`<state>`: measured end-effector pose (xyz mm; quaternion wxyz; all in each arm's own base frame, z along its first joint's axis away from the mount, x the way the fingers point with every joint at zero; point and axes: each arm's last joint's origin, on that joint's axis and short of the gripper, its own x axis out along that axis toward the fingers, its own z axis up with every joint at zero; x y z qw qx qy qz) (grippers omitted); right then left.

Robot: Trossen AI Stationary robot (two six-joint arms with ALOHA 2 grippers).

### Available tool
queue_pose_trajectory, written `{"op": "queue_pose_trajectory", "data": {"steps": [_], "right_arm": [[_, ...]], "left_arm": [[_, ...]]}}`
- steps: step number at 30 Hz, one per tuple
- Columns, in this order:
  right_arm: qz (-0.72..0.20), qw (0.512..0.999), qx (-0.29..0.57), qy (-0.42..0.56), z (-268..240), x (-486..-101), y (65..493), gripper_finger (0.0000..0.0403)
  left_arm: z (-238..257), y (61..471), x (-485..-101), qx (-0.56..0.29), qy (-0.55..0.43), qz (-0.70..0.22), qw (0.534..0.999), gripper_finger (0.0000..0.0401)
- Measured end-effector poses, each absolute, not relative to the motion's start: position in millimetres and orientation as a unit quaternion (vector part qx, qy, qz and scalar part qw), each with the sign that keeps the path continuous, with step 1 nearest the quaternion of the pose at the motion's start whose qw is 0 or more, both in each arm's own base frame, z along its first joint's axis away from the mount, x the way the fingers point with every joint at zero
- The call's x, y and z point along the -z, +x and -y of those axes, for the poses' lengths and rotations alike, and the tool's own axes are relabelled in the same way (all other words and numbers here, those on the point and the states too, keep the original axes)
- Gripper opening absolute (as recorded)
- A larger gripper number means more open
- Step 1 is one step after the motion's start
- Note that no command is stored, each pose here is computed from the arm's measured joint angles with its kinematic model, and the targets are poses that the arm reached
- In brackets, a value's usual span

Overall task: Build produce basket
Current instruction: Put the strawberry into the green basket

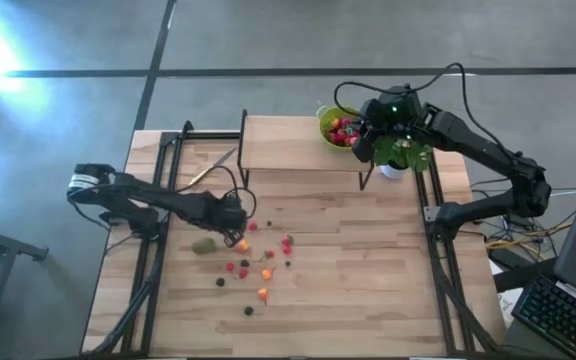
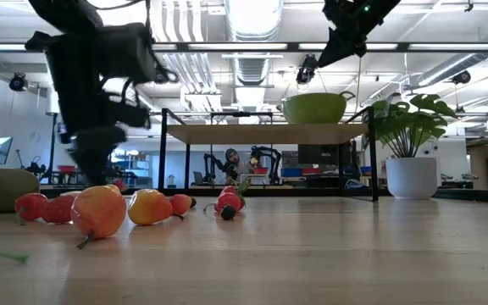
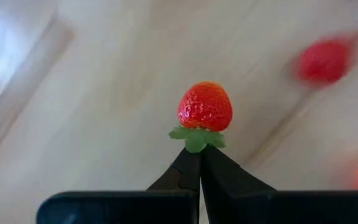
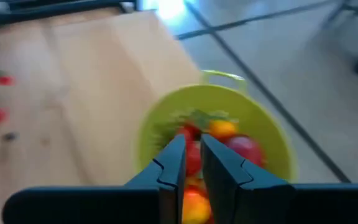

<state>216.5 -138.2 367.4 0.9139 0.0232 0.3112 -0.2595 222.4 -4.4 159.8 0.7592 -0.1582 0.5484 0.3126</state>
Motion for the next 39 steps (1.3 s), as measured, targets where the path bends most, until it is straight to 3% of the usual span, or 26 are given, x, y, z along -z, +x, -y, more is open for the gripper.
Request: {"op": "queue_pose_trajectory", "data": {"steps": [9,15,25,39], "right_arm": [[-0.332,0.931,0.153,0.004,108.9,-356.8,231.7,0.0074],[-0.347,0.933,0.088,-0.02,77.3,-345.8,243.9,0.0101],[-0.345,0.938,0.02,-0.014,32.4,-340.0,254.8,0.0143],[-0.33,0.944,0.01,0.021,16.6,-331.2,260.0,0.0207]], "left_arm": [[6.5,258.5,-190.7,-0.216,-0.148,-0.365,0.894,0.0003],[7.9,277.9,-213.9,-0.162,-0.109,-0.237,0.952,0.0003],[4.7,290.5,-237.4,-0.11,-0.073,-0.114,0.985,0.0003],[1.3,348.4,-252.3,-0.088,0.017,-0.092,0.992,0.0003]]}}
